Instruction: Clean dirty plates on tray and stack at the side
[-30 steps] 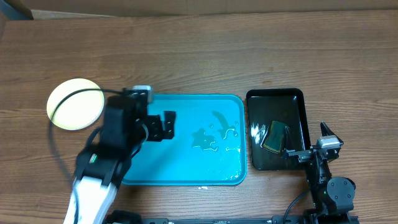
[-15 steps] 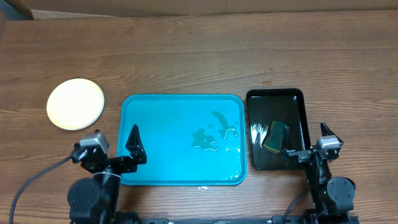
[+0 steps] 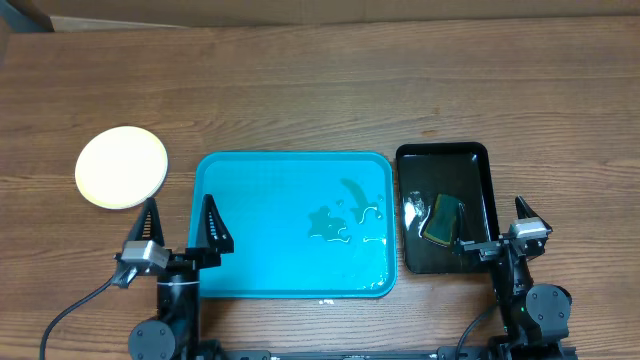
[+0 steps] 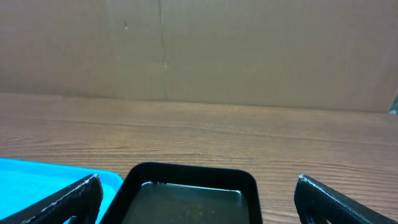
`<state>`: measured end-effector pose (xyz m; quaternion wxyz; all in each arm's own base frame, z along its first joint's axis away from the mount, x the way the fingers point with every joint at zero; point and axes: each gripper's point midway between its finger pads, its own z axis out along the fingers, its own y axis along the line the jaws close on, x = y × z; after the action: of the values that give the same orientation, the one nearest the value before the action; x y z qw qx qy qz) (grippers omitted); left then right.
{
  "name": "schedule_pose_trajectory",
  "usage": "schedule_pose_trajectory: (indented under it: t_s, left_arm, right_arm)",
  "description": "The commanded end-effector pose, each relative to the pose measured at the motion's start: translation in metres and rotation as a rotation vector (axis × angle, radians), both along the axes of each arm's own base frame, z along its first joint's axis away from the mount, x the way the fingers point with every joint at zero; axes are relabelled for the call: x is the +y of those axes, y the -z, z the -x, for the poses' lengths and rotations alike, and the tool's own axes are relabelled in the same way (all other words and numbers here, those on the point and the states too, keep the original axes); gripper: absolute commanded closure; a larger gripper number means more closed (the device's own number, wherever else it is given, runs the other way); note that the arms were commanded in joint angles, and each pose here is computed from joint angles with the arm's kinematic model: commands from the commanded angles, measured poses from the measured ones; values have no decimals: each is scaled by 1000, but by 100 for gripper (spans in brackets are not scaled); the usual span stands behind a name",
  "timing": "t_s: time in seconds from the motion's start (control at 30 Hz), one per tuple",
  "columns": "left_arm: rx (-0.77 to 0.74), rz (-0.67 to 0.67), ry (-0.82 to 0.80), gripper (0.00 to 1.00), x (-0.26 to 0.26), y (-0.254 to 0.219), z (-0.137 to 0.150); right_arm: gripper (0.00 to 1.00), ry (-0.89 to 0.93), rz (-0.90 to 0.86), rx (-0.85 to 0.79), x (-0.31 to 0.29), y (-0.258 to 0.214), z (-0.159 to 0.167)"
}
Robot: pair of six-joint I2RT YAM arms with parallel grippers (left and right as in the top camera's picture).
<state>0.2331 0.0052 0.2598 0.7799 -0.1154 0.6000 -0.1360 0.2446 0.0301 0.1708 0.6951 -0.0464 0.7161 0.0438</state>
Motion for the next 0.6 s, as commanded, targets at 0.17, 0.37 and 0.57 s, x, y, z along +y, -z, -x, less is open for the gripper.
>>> schedule_pose_trajectory:
  t_s: [0.17, 0.37, 0.57]
  left_arm:
    - [89, 15, 6, 0, 0, 45, -10]
    - [223, -122, 42, 0, -9, 77, -13]
    - [300, -341, 90, 0, -20, 100, -12]
  right_arm:
    - [0, 0, 4, -6, 0, 1, 0]
    - [0, 0, 4, -6, 0, 1, 0]
    - [0, 0, 4, -6, 0, 1, 0]
